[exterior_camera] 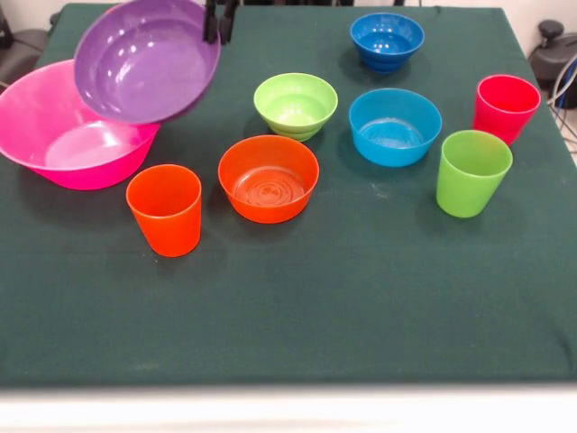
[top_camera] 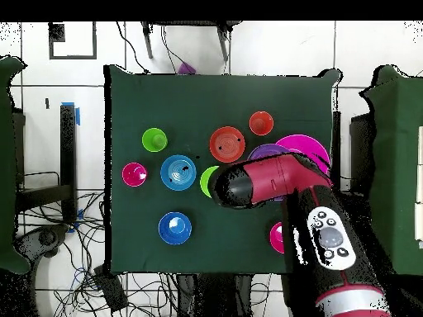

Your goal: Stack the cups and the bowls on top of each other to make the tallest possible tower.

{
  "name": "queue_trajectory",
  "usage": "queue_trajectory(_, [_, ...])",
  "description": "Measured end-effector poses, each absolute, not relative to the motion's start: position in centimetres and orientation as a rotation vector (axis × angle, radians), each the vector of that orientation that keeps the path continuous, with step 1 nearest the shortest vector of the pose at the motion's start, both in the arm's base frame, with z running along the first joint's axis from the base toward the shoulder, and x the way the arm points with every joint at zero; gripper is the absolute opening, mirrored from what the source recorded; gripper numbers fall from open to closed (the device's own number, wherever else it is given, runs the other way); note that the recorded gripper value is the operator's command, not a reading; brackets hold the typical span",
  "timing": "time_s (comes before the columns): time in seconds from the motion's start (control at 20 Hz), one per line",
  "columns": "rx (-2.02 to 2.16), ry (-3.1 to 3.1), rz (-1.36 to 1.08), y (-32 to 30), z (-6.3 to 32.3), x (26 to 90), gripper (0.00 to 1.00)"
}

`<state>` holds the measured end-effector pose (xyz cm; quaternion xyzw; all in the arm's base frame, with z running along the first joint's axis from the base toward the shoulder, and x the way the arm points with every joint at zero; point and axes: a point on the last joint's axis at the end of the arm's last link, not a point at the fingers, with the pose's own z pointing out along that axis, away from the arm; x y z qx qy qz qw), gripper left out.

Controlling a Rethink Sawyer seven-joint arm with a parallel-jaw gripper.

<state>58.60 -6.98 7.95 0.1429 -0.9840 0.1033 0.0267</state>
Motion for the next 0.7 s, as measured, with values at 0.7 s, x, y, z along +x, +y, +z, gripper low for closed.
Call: queue_trajectory(0.7, [0.583, -3.108, 0.385, -10.0, 6.9, 63.3, 0.0])
